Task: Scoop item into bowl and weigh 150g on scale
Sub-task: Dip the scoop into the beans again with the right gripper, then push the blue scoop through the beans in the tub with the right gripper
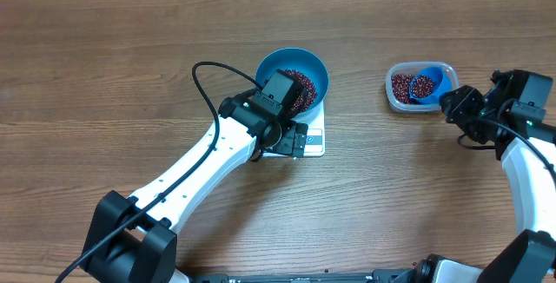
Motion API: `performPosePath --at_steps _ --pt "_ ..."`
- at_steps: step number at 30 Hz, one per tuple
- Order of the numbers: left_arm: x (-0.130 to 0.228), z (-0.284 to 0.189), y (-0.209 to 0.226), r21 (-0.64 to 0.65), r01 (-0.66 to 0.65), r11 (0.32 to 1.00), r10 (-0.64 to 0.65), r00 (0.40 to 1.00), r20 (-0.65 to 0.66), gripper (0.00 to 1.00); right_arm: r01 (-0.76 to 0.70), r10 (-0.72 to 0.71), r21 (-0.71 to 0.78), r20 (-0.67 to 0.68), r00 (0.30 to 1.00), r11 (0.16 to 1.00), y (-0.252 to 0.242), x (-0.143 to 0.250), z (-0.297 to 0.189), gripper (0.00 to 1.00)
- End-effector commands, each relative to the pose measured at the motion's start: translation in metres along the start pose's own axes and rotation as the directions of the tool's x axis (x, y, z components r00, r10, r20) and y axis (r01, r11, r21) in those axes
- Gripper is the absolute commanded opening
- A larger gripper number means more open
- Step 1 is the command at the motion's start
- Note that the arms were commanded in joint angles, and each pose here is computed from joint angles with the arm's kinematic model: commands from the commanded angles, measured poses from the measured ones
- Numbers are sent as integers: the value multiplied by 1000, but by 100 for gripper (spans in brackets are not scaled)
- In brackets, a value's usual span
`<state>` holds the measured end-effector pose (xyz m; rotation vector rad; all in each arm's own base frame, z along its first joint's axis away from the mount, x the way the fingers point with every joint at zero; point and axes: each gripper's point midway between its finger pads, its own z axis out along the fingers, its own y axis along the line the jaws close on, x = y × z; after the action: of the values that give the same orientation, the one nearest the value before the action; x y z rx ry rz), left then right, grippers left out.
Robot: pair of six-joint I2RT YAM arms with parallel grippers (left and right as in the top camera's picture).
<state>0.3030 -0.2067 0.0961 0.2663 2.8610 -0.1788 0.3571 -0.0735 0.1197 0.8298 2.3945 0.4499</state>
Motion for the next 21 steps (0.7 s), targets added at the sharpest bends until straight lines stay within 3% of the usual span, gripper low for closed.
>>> performPosePath --at_steps 1,6,12,16,21 --pt "-2 0 -4 8 8 1000 -8 1000 3 100 2 -2 -19 -10 1000 1000 2 0 6 53" --pt "-2 0 -4 8 8 1000 -8 1000 3 100 14 -14 -19 -45 999 1000 3 6 26 48" --pt "-2 0 -4 8 8 1000 -8 1000 3 99 32 -33 -47 -9 999 998 10 -3 28 36" --pt "-2 0 -4 8 8 1000 -8 1000 3 99 27 -28 -43 -20 999 999 8 -1 32 18" --pt "-2 0 -4 8 8 1000 -8 1000 3 100 22 -24 -55 -42 999 998 8 3 39 18"
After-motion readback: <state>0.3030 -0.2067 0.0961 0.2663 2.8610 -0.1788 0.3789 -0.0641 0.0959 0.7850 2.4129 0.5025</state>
